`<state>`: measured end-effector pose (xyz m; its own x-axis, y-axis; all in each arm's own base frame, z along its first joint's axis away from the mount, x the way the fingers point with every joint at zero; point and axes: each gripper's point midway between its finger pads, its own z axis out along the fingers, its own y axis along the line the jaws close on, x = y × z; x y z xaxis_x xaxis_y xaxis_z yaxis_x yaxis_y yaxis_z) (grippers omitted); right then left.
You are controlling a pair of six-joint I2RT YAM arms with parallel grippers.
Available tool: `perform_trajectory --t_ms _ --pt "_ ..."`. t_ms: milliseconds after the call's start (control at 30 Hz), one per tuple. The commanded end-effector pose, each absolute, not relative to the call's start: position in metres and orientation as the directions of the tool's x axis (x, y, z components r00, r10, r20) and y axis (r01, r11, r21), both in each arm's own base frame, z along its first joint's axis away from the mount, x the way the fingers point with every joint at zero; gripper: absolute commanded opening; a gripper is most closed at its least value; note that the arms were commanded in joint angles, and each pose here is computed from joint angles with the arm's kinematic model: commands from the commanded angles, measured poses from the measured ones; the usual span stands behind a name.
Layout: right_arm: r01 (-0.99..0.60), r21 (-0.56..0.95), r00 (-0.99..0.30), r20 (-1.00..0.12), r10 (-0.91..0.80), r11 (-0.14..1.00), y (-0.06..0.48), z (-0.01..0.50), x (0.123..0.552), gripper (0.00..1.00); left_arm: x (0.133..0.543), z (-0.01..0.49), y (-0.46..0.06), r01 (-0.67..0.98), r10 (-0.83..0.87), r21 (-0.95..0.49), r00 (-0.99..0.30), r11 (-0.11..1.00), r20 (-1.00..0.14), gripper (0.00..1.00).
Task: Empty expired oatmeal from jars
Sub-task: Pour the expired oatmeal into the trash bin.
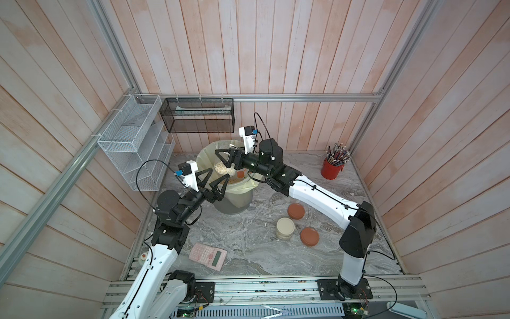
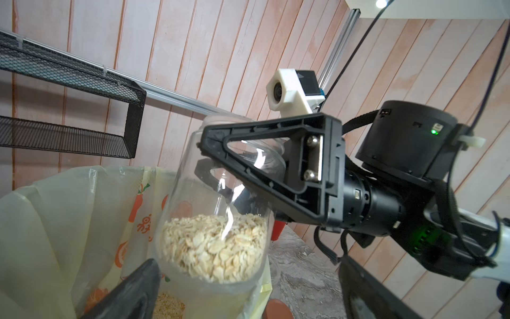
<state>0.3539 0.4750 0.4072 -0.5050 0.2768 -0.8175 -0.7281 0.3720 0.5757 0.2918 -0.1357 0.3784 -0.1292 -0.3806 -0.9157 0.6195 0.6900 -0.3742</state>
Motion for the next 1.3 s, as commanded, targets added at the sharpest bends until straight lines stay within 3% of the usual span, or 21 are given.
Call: perform_trajectory --t_ms 0,300,600,1267 --pt "-0.739 0.582 -0.444 -0.799 0.405 0.339 0.469 0.441 0.361 0.47 0.288 0.375 -0.131 0.572 -0.473 -0.499 -0.208 0.651 -0.856 1.0" --pt "-0.691 0.643 -0.459 -0.743 0.487 0.33 0.469 0.438 0.359 0.47 0.279 0.374 -0.128 0.509 -0.63 -0.692 -0.324 0.512 -0.705 1.0" --pt "-0.611 0.746 -0.489 -0.618 0.616 0.263 0.459 0.438 0.35 0.46 0.28 0.367 -0.122 0.403 -0.753 -0.842 -0.407 0.36 -0.517 1.0" --pt "-0.404 0.903 -0.518 -0.359 0.777 0.147 0.448 0.436 0.354 0.46 0.288 0.365 -0.121 0.314 -0.858 -0.927 -0.398 0.204 -0.324 1.0"
